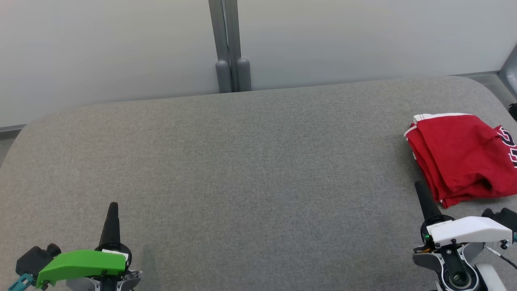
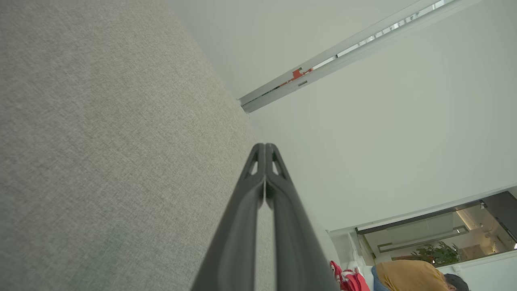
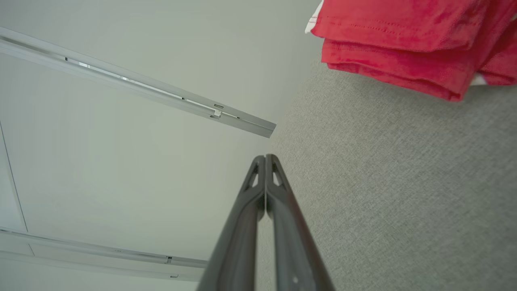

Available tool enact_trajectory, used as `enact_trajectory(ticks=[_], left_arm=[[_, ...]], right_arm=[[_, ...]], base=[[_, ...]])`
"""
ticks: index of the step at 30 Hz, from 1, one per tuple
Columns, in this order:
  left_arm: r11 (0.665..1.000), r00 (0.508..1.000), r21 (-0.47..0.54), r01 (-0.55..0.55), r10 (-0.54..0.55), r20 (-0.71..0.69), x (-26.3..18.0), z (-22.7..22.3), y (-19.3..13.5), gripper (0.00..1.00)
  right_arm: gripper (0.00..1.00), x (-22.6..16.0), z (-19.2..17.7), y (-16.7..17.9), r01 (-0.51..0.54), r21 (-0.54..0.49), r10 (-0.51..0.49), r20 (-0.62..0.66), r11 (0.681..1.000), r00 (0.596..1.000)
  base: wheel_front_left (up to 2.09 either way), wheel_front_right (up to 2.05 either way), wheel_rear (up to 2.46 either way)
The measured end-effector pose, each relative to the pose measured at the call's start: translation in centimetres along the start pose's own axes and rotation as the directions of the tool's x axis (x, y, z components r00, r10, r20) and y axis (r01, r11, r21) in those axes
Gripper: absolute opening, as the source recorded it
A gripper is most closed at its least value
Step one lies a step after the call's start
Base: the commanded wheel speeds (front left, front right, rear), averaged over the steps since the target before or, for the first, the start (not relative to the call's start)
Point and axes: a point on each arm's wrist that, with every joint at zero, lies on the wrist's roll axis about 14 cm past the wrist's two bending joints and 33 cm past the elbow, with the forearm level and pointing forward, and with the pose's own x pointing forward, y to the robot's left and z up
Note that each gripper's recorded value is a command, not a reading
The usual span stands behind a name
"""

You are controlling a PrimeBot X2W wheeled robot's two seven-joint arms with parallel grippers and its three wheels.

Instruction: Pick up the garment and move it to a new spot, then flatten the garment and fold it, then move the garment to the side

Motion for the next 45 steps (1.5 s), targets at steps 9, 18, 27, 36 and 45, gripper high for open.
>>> enact_trajectory(ticks=[9,18,27,36,45], left_arm=[[0.996,1.0,-0.093,0.003,-0.003,0.001,0.2,0.2,-0.1,0.0],[0.985,1.0,-0.171,0.013,-0.013,0.004,0.5,0.6,-0.3,0.0],[0.97,1.0,-0.242,0.019,-0.018,0.005,0.6,0.8,-0.3,0.0],[0.95,1.0,-0.31,0.028,-0.027,0.01,0.8,1.0,-0.5,0.0],[0.927,0.999,-0.373,0.041,-0.039,0.014,1.0,1.3,-0.7,0.0]], right_arm=[[0.0,0.2,0.1,0.1,0.0,0.078,0.0,0.0,0.997,1.0],[0.0,0.4,-0.1,0.1,-0.001,0.155,0.001,-0.002,0.988,1.0],[0.0,0.6,-0.1,0.2,-0.005,0.224,0.006,-0.003,0.975,1.0],[0.0,0.7,-0.2,0.3,-0.009,0.284,0.01,-0.003,0.959,1.0],[0.0,1.0,-0.2,0.5,-0.016,0.344,0.018,-0.004,0.939,1.0]], base=[[0.0,0.0,0.0],[0.0,0.0,0.0],[0.0,0.0,0.0],[0.0,0.0,0.0],[0.0,0.0,0.0]])
